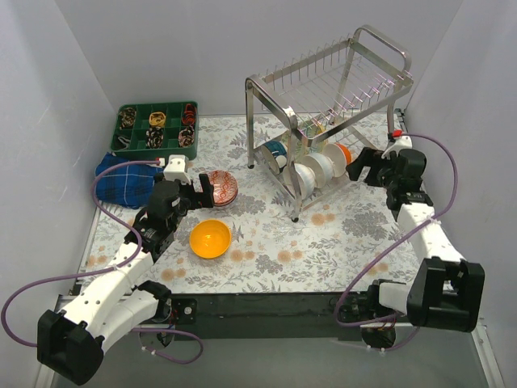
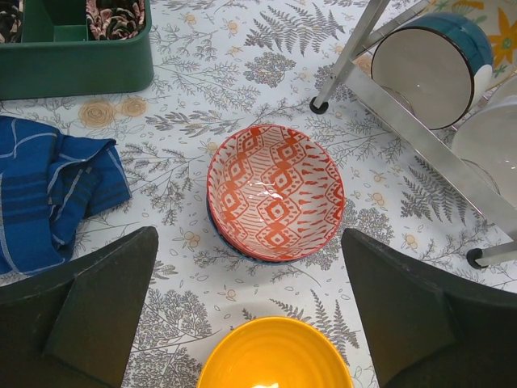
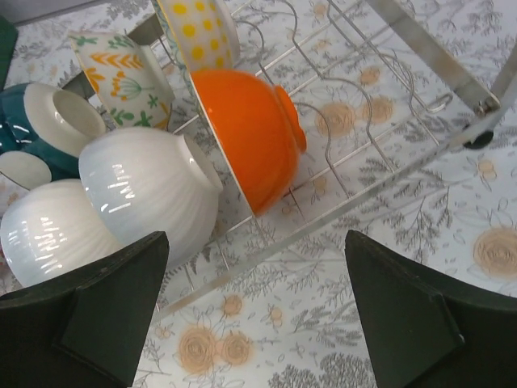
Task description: Unload the bowls from the dish rack
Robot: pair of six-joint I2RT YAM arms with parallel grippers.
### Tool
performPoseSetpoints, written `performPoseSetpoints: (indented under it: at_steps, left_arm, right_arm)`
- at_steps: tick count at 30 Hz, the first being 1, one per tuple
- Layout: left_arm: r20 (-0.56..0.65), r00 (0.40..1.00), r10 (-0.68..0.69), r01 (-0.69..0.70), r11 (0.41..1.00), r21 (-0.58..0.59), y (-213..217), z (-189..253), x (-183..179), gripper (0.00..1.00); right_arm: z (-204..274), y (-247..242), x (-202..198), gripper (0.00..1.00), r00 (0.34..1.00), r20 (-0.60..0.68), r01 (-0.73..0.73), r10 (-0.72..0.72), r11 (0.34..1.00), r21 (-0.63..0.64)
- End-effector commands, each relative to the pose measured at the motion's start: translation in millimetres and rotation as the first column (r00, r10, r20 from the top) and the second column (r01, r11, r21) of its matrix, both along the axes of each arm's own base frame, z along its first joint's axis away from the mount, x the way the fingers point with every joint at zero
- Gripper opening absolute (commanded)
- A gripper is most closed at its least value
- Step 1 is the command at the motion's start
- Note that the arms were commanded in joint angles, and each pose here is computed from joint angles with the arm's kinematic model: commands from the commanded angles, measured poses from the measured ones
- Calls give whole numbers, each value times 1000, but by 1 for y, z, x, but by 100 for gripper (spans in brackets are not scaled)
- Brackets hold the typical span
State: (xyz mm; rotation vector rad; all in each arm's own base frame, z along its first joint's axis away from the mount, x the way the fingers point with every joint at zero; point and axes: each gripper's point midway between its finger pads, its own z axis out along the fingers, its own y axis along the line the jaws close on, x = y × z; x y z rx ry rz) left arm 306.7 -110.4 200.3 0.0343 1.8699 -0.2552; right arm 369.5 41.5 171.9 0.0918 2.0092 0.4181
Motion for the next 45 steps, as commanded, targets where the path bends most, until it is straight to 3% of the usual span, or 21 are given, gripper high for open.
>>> performPoseSetpoints:
  at_steps: [1, 18, 23, 30, 39, 45]
  left_arm:
    - [-3, 1000, -18, 18, 1000, 18, -1, -4, -1, 98]
    - [-15, 997, -78, 79, 997, 21, -11, -9, -3, 98]
    - [-9, 997, -71, 71, 997, 25, -10, -8, -2, 98]
    - [1, 997, -80, 80, 996, 28, -10, -8, -2, 98]
    - [-11, 995, -98, 99, 995, 28, -14, -12, -2, 98]
    - [-13, 995, -101, 102, 994, 28, -15, -13, -2, 98]
  right_arm:
    - [45, 11, 40, 99, 972, 192, -139, 137, 990, -3]
    - [2, 16, 91, 98, 913, 172, -386, 369, 919, 78]
    - [-19, 12, 105, 99, 916, 142, -392, 376, 914, 106]
    - [-34, 24, 109, 99, 867, 150, -495, 475, 853, 163]
    - [-43, 34, 100, 88, 835, 147, -551, 531, 806, 215]
    - [-34, 35, 94, 64, 833, 159, -553, 530, 809, 201]
